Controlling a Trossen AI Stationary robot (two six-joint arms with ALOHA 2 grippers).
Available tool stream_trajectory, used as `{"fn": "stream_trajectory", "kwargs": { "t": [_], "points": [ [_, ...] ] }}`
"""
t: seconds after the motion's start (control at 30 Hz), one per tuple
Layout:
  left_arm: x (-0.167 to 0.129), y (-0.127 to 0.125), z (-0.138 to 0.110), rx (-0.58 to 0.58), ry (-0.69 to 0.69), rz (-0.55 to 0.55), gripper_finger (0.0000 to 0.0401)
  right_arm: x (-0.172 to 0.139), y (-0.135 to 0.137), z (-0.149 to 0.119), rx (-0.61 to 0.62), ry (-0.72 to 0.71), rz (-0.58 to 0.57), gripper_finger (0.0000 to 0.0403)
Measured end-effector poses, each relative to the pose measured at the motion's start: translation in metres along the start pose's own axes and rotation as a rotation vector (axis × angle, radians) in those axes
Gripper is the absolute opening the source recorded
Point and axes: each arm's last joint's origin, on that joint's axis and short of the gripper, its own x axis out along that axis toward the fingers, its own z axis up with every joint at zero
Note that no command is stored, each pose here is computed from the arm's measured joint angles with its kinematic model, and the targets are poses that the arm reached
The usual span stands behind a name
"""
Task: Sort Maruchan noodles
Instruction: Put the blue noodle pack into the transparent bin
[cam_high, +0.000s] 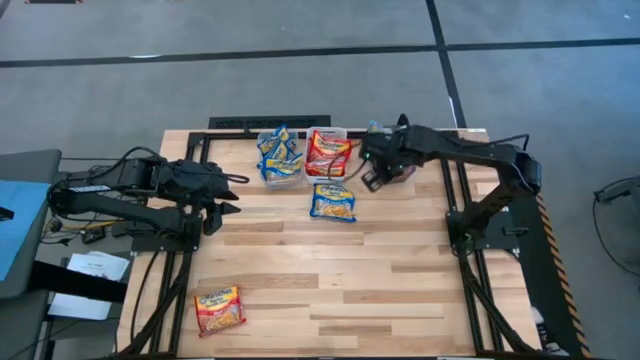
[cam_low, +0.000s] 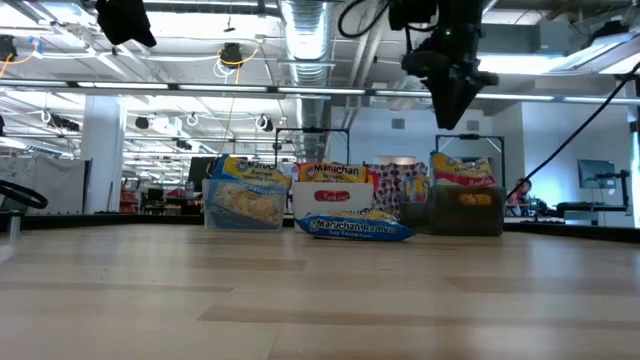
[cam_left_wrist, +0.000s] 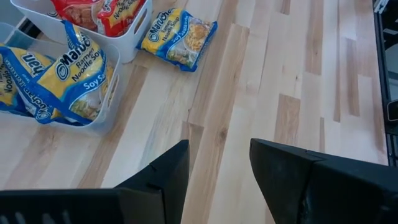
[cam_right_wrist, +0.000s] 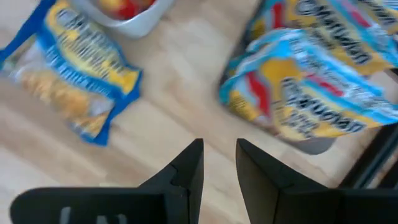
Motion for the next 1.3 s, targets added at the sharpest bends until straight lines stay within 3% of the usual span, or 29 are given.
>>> {"fn": "stream_trajectory", "kwargs": {
  "t": [0.33, 0.8, 1.3],
  "points": [
    [0.0, -0.007, -0.005, -0.025, 0.039, -0.042, 0.0155, -0.016, 0.052, -0.045, -0.13, -0.008, 0.063, 0.0117],
    [0.044, -0.026, -0.045, -0.081, 0.099, -0.136, 0.0155, -0.039, 0.098, -0.111, -0.156, -0.054, 0.153, 0.0117],
    [0.048, -0.047, -0.043, -0.044, -0.054, -0.256, 0.0155, -0.008, 0.13, -0.167, -0.098, -0.123, 0.332, 0.0117]
  ]
}}
